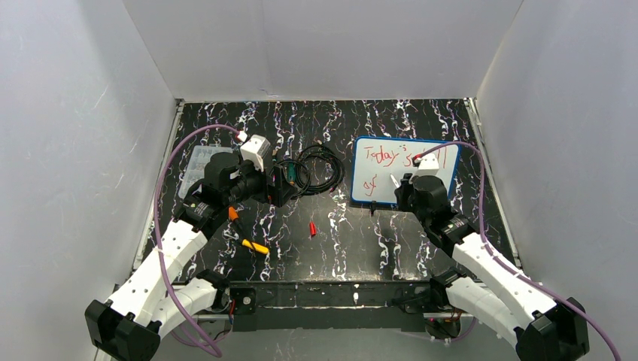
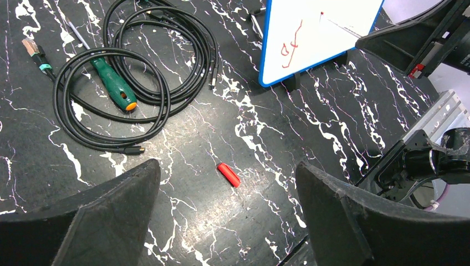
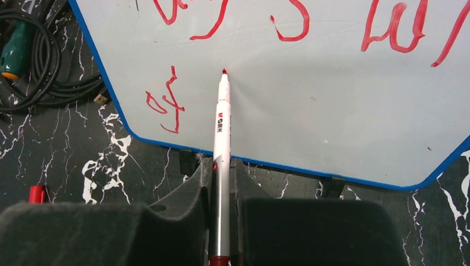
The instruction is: Write a sentence on the whiteboard
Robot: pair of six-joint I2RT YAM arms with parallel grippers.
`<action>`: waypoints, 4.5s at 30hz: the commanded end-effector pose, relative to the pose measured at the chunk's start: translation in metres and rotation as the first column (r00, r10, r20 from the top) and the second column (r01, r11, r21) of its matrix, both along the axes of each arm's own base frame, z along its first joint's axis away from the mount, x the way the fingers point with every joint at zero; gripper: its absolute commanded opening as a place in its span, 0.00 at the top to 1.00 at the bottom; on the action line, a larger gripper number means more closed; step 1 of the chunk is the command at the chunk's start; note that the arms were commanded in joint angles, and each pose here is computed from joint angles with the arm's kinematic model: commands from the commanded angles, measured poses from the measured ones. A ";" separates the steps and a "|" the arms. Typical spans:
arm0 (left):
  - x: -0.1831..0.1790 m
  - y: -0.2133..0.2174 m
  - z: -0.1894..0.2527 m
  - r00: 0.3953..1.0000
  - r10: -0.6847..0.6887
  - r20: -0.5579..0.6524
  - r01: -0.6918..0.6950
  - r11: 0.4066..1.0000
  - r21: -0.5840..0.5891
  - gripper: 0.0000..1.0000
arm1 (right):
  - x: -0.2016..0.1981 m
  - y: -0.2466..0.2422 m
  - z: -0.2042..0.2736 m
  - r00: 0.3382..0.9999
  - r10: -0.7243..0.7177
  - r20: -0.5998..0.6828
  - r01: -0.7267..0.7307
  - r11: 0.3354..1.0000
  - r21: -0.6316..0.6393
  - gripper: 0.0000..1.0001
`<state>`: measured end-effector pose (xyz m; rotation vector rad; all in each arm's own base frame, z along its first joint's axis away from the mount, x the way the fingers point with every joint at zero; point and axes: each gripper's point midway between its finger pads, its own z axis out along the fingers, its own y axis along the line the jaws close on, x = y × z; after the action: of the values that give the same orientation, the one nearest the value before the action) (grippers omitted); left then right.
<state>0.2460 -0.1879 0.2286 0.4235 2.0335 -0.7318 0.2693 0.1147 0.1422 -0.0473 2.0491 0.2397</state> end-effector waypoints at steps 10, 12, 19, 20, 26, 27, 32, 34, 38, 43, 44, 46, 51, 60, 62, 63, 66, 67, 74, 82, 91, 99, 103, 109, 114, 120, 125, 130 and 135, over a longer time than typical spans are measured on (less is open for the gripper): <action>-0.003 0.000 0.003 1.000 -0.009 0.014 0.009 1.000 -0.017 0.10 | -0.009 -0.003 -0.016 0.997 -0.028 -0.074 0.030 0.999 0.018 0.99; -0.004 0.001 0.004 1.000 -0.008 0.014 0.008 1.000 -0.019 0.10 | -0.011 -0.003 -0.019 0.995 -0.031 -0.090 0.032 0.999 0.020 0.99; -0.004 0.001 0.005 1.000 -0.010 0.018 0.010 1.000 -0.020 0.10 | -0.018 -0.004 -0.032 0.987 -0.036 -0.158 0.038 0.999 0.011 0.99; -0.004 0.001 0.005 1.000 -0.010 0.019 0.010 1.000 -0.021 0.10 | -0.019 -0.003 -0.034 0.985 -0.035 -0.170 0.037 0.999 0.008 0.99; -0.004 0.001 0.006 1.000 -0.009 0.020 0.010 1.000 -0.023 0.10 | -0.025 -0.004 -0.041 0.976 -0.035 -0.213 0.036 0.999 0.000 0.99; -0.004 0.001 0.006 1.000 -0.009 0.020 0.010 1.000 -0.023 0.10 | -0.025 -0.004 -0.041 0.976 -0.037 -0.213 0.038 0.999 -0.001 0.99; -0.004 0.001 0.006 1.000 -0.009 0.022 0.009 1.000 -0.024 0.10 | -0.023 -0.010 -0.029 0.982 -0.063 -0.177 0.063 0.998 -0.002 0.99; -0.005 0.001 0.006 1.000 -0.009 0.021 0.010 1.000 -0.023 0.10 | -0.020 -0.012 -0.019 0.987 -0.072 -0.143 0.073 0.997 0.002 0.99; -0.004 0.001 0.006 1.000 -0.008 0.021 0.008 1.000 -0.022 0.10 | -0.014 -0.012 -0.001 0.994 -0.076 -0.078 0.078 0.997 0.025 0.99; -0.004 0.001 0.005 1.000 -0.008 0.018 0.008 1.000 -0.021 0.10 | -0.008 -0.012 0.010 0.997 -0.077 -0.025 0.077 0.997 0.030 0.99; -0.004 0.001 0.004 1.000 -0.008 0.016 0.008 1.000 -0.020 0.10 | -0.007 -0.012 0.011 0.997 -0.077 -0.022 0.077 0.997 0.029 0.99; -0.003 0.001 0.004 1.000 -0.008 0.015 0.008 1.000 -0.020 0.10 | -0.004 -0.010 0.011 0.997 -0.070 -0.018 0.070 0.997 0.030 0.99; -0.003 0.000 0.003 1.000 -0.008 0.012 0.008 1.000 -0.018 0.10 | -0.001 -0.010 0.008 0.997 -0.072 -0.020 0.072 0.997 0.011 0.99; -0.003 0.000 0.003 1.000 -0.009 0.013 0.010 1.000 -0.019 0.10 | -0.015 -0.013 -0.016 0.990 -0.085 -0.111 0.086 0.996 0.004 0.99; -0.003 0.000 0.004 1.000 -0.009 0.014 0.010 1.000 -0.019 0.10 | -0.018 -0.014 -0.022 0.987 -0.091 -0.129 0.093 0.996 0.003 0.99; -0.003 0.000 0.004 1.000 -0.009 0.014 0.009 1.000 -0.020 0.10 | -0.019 -0.015 -0.023 0.986 -0.094 -0.135 0.095 0.995 0.005 0.99; -0.004 0.000 0.004 1.000 -0.011 0.014 0.011 1.000 -0.020 0.10 | -0.021 -0.014 -0.029 0.983 -0.092 -0.158 0.093 0.996 0.003 0.99; -0.004 0.000 0.004 1.000 -0.011 0.015 0.012 1.000 -0.021 0.10 | -0.021 -0.013 -0.031 0.982 -0.090 -0.163 0.091 0.996 0.002 0.99; -0.004 0.000 0.005 1.000 -0.011 0.018 0.011 1.000 -0.022 0.10 | -0.021 -0.010 -0.035 0.979 -0.078 -0.191 0.079 0.997 -0.002 0.99; -0.004 0.000 0.005 1.000 -0.011 0.017 0.011 1.000 -0.022 0.10 | -0.015 -0.007 -0.004 0.993 -0.064 -0.098 0.068 0.997 0.043 0.99; -0.003 0.000 0.003 1.000 -0.011 0.011 0.011 1.000 -0.019 0.10 | -0.002 -0.008 0.028 0.997 -0.073 0.039 0.070 0.995 0.073 0.99; -0.003 -0.001 0.002 1.000 -0.011 0.007 0.011 1.000 -0.018 0.10 | 0.004 -0.012 0.018 0.995 -0.093 0.024 0.092 0.995 0.027 0.99; -0.003 0.000 0.002 1.000 -0.010 0.007 0.010 1.000 -0.018 0.10 | 0.003 -0.013 0.014 0.995 -0.097 0.017 0.097 0.995 0.019 0.99; -0.003 0.000 0.002 1.000 -0.008 0.010 0.008 1.000 -0.017 0.10 | 0.003 -0.010 0.022 0.997 -0.073 0.034 0.072 0.997 0.026 0.99; -0.004 0.001 0.004 1.000 -0.005 0.018 0.006 1.000 -0.020 0.10 | -0.003 -0.007 0.028 0.999 -0.039 0.035 0.038 0.999 0.034 0.99; -0.004 0.002 0.006 1.000 -0.003 0.022 0.004 1.000 -0.022 0.10 | -0.015 -0.020 0.023 0.996 -0.089 -0.018 0.089 0.996 0.012 0.99; -0.004 0.002 0.006 1.000 -0.003 0.024 0.004 1.000 -0.023 0.10 | -0.022 -0.033 0.013 0.989 -0.139 -0.053 0.138 0.990 -0.021 0.99; -0.004 0.002 0.005 1.000 -0.002 0.022 0.003 1.000 -0.020 0.10 | -0.021 -0.023 0.008 0.994 -0.099 -0.036 0.100 0.995 0.024 0.99; -0.004 0.002 0.005 1.000 -0.002 0.023 0.002 1.000 -0.017 0.10 | -0.019 -0.021 0.000 0.995 -0.091 -0.046 0.092 0.995 0.024 0.99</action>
<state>0.2444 -0.1878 0.2320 0.4219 2.0224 -0.7386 0.2439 0.0911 0.1398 0.0533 2.1196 0.1889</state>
